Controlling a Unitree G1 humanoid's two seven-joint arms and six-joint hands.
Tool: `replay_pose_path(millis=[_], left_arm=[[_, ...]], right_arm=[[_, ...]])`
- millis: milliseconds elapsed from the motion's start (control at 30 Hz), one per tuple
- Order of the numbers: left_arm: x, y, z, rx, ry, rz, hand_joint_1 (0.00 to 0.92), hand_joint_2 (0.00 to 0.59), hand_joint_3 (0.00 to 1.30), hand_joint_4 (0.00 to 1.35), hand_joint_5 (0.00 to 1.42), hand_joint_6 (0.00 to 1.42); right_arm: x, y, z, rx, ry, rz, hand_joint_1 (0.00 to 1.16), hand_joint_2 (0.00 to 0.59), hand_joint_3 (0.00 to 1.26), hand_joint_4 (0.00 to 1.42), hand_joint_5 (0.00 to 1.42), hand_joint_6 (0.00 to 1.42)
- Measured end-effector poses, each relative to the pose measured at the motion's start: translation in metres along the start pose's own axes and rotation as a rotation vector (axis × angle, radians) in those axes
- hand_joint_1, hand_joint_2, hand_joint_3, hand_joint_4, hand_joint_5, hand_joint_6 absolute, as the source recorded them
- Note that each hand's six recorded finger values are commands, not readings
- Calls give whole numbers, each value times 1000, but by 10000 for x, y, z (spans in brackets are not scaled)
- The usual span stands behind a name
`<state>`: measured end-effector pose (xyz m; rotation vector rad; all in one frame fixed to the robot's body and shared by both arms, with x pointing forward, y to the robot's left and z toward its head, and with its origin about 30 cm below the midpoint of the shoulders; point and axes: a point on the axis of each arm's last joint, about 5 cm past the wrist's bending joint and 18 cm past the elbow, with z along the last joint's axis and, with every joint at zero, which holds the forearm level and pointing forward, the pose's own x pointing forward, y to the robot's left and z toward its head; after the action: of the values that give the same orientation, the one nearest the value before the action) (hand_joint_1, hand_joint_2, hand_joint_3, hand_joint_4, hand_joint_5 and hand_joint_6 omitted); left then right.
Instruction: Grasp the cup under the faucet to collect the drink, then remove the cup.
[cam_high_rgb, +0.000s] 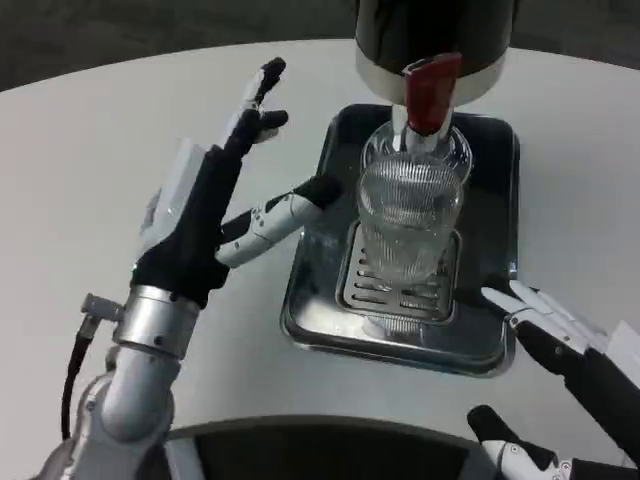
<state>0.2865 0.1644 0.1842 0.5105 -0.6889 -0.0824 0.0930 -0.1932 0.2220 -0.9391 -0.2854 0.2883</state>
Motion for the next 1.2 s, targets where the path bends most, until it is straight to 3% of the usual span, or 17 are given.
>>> replay_pose_path(millis=[100, 267, 667, 833, 1200], left_arm=[[99, 193, 213, -95, -81, 10, 54, 0, 207, 183, 305, 313], [152, 349, 377, -176, -112, -12, 54, 0, 271, 239, 348, 333], [188, 454, 421, -370, -66, -72, 46, 15, 370, 345, 380, 347], [268, 462, 458, -432, -77, -121, 66, 28, 459, 414, 418, 385], [334, 402, 513, -591, -74, -231, 56, 39, 410, 353, 416, 397]], right_arm=[[16, 5, -3, 3, -6, 2, 677, 481, 115, 21, 0, 0], [25, 3, -6, 1, -8, 1, 677, 481, 115, 21, 0, 0], [20, 16, -6, 6, -3, 9, 677, 481, 115, 21, 0, 0], [17, 16, -8, 6, -1, 10, 677, 481, 115, 21, 0, 0], [1, 19, -15, 9, 12, 10, 675, 481, 115, 29, 0, 0]])
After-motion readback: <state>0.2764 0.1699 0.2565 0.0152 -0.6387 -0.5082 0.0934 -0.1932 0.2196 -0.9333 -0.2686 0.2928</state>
